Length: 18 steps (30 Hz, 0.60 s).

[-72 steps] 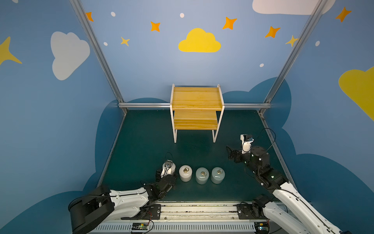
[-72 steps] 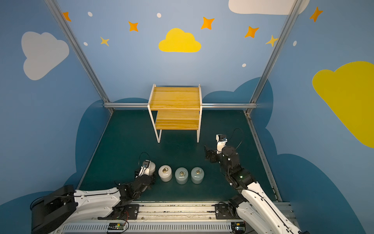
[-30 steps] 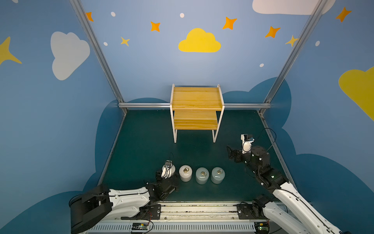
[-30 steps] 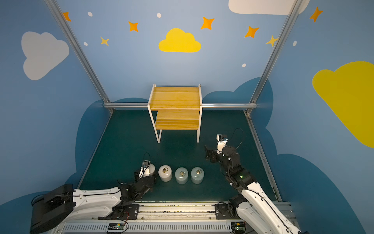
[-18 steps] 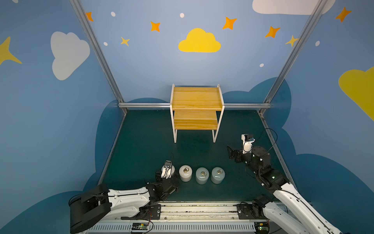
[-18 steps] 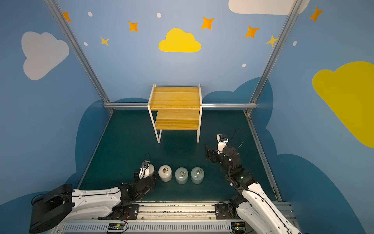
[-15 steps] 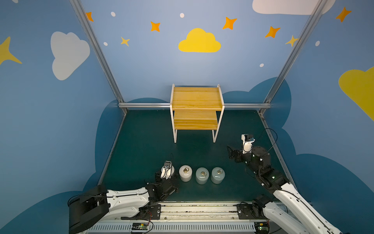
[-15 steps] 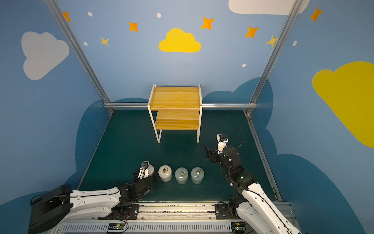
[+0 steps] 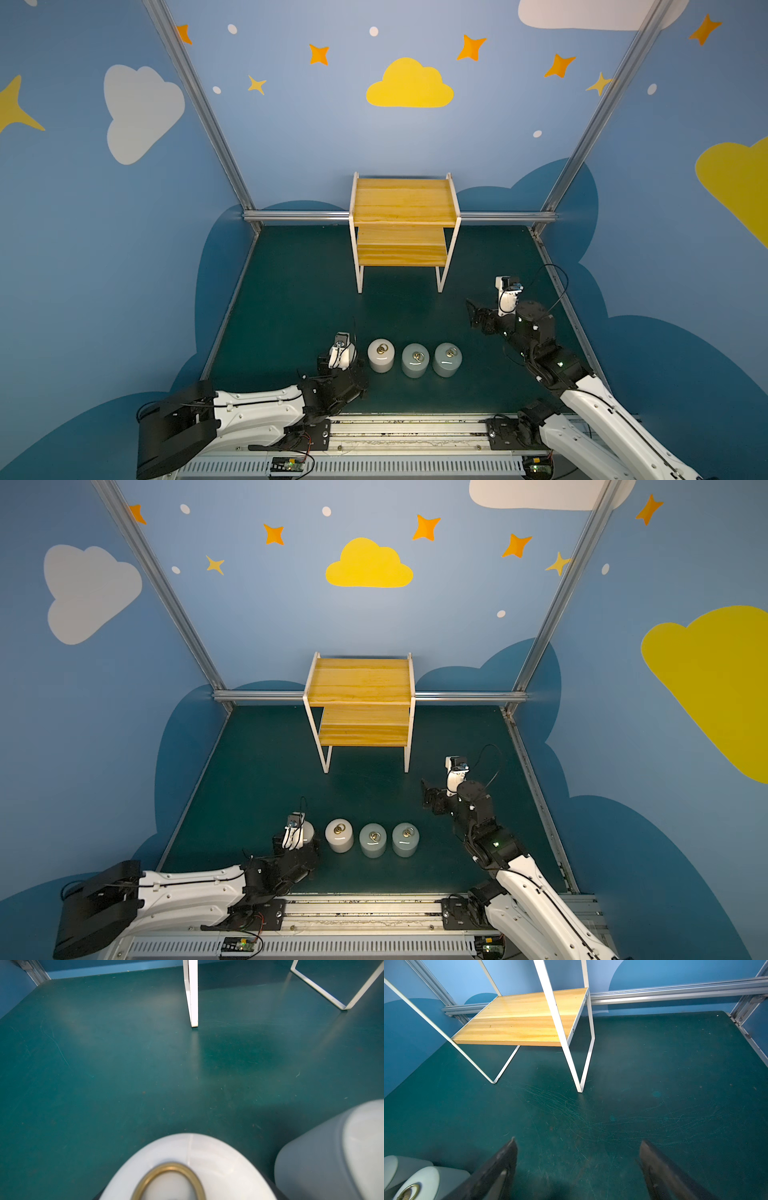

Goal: Remove the tea canisters from the shelf
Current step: Place the tea canister at the center of the board.

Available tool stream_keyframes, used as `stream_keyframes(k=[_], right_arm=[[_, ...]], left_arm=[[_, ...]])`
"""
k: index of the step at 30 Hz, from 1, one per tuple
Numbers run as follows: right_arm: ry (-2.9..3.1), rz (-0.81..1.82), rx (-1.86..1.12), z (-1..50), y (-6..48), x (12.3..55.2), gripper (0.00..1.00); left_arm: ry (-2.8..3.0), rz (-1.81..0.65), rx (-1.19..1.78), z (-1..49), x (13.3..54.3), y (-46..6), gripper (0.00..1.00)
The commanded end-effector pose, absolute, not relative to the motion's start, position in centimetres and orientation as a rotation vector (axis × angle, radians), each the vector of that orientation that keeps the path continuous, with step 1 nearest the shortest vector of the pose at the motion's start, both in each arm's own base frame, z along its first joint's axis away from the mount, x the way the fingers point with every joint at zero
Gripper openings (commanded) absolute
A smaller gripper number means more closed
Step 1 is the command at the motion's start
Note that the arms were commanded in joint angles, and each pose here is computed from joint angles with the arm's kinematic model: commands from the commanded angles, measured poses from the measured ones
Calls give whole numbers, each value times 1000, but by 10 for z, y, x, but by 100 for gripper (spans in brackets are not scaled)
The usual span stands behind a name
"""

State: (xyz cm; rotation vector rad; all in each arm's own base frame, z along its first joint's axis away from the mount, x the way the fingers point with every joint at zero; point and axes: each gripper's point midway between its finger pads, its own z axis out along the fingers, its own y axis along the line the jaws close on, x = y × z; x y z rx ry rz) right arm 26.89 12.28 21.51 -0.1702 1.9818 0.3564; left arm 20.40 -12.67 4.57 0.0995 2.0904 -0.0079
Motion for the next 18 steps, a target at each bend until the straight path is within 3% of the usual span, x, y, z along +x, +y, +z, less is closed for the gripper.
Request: stream_keyframes(k=[1,18], right_arm=[[1978,358,-162,214,121,268,94],[1974,362,-159,215,120,266,94]], left_arm=[[2078,-26,73,54,206,-131,83],[2029,-92,137,61,210,-148,82]])
